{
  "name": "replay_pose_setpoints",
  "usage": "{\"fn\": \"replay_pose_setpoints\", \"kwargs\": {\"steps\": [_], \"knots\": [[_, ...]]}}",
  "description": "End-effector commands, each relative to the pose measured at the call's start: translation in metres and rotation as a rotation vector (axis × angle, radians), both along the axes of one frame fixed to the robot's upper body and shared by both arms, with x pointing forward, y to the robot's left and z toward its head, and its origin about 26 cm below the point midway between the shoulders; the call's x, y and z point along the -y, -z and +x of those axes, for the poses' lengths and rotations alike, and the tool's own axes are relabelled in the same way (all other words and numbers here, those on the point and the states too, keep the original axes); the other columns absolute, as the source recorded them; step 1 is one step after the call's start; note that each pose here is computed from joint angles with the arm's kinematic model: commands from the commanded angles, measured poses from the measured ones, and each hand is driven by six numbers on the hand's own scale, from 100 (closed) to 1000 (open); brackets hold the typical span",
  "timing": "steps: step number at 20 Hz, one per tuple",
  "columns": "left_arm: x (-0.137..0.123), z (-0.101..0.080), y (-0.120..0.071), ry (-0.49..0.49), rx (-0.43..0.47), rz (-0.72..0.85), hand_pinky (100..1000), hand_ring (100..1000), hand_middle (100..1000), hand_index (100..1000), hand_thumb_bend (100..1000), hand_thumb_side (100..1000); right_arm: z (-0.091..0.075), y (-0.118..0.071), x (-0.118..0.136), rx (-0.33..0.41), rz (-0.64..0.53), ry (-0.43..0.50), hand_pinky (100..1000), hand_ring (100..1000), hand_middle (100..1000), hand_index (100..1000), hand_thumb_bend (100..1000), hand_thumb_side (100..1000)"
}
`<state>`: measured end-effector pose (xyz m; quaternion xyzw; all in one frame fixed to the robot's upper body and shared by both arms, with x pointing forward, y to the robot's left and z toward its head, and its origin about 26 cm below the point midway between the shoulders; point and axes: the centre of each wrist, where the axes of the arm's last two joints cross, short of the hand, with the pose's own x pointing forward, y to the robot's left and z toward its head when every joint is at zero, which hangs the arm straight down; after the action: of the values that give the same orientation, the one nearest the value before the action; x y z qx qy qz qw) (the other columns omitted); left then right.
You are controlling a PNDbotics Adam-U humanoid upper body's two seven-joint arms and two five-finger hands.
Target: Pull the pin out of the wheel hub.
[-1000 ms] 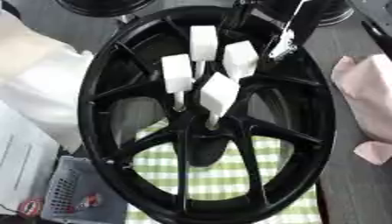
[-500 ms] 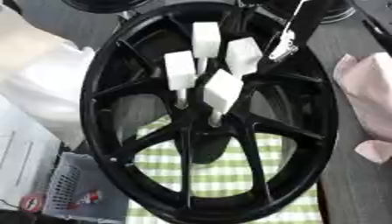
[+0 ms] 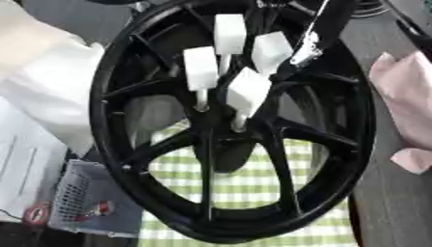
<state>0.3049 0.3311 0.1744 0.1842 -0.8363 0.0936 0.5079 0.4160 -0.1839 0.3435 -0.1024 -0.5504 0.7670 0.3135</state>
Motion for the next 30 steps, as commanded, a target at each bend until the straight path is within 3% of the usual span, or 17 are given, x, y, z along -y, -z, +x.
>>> {"fn": "replay_pose_setpoints", "kwargs": {"steps": [1, 8, 19, 27, 30], "knots": [[-0.002, -0.001, -0.009, 0.003, 0.025, 0.015, 665, 731, 640, 763, 726, 491, -0.004, -0.011, 0.001, 0.035, -0.003, 0.014, 831, 722, 607, 710, 557, 237], [-0.002, 0.000, -0.008, 0.002, 0.022, 0.014, 665, 731, 638, 763, 726, 492, -0.005, -0.013, -0.001, 0.031, 0.034, 0.024, 828, 684, 537, 641, 477, 120], [-0.005, -0.001, -0.007, -0.013, 0.019, 0.016, 666, 731, 637, 763, 729, 492, -0.013, -0.034, 0.002, 0.044, 0.110, 0.023, 824, 646, 488, 591, 486, 100], [-0.006, -0.002, -0.007, -0.019, 0.019, 0.016, 666, 731, 637, 763, 731, 493, -0.028, -0.064, 0.028, 0.127, 0.262, 0.056, 829, 639, 476, 578, 488, 100], [-0.007, -0.003, -0.007, -0.024, 0.020, 0.017, 667, 731, 638, 763, 732, 493, -0.039, -0.078, 0.056, 0.188, 0.376, 0.104, 833, 638, 474, 577, 488, 100]]}}
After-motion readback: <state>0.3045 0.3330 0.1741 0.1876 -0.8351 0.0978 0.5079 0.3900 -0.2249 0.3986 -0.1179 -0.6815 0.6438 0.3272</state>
